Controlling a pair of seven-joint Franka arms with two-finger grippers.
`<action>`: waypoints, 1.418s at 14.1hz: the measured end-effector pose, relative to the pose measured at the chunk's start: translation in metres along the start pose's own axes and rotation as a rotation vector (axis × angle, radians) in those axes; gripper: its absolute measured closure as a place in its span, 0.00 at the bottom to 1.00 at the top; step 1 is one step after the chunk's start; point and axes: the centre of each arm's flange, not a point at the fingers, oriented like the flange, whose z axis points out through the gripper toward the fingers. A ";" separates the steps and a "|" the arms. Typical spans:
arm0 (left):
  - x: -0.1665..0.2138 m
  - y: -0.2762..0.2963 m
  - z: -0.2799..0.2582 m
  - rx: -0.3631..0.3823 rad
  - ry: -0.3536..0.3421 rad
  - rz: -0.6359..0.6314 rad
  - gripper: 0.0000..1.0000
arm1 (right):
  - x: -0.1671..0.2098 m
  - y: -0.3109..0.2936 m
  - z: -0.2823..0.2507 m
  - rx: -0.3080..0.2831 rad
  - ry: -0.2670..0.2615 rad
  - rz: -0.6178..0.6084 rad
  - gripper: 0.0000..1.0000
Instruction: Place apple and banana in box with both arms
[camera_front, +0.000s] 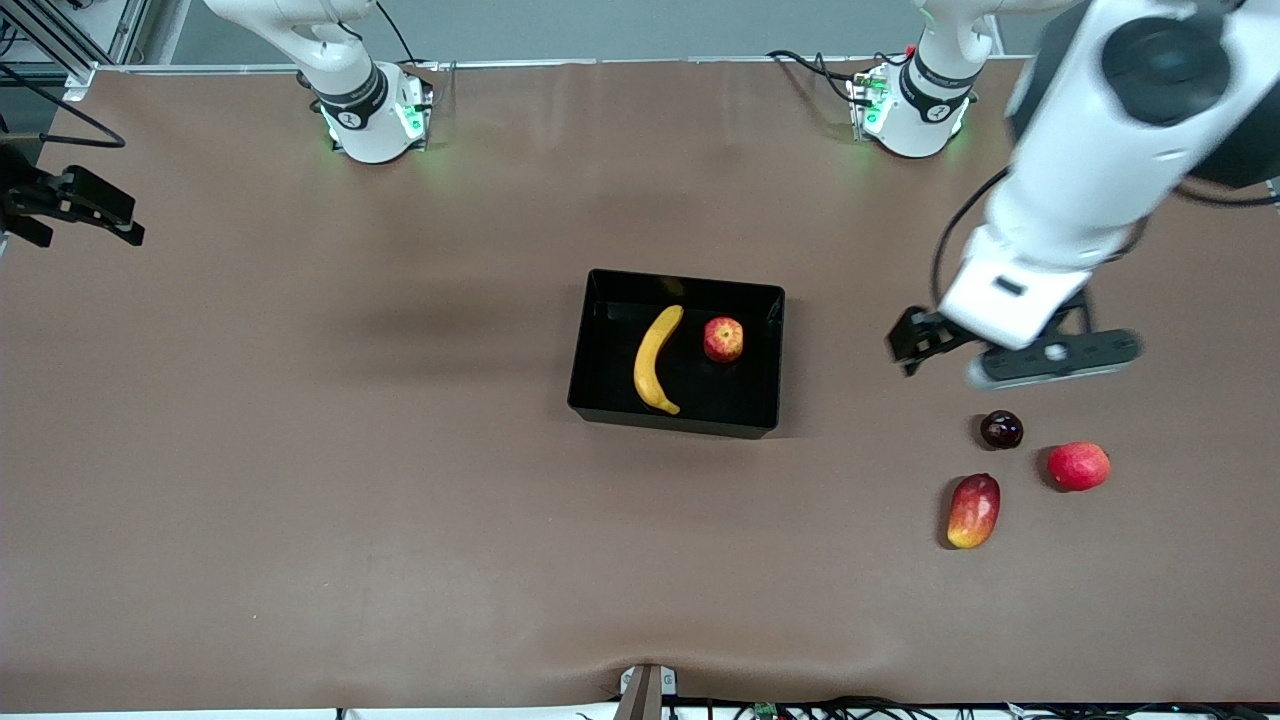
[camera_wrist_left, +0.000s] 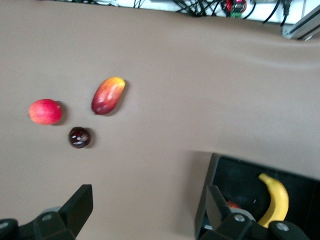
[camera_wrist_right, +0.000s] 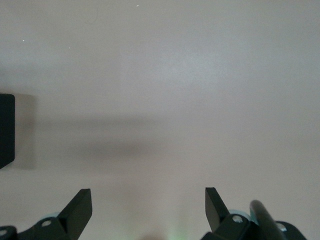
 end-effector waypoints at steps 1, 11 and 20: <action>-0.001 -0.016 -0.010 -0.002 -0.013 0.027 0.00 | 0.000 0.000 0.000 0.000 0.000 0.000 0.00; -0.039 -0.128 -0.046 -0.010 -0.063 0.095 0.00 | 0.000 0.000 0.000 0.000 0.000 0.000 0.00; -0.062 -0.147 -0.046 -0.006 -0.079 0.144 0.00 | 0.000 0.000 0.000 0.000 -0.001 0.000 0.00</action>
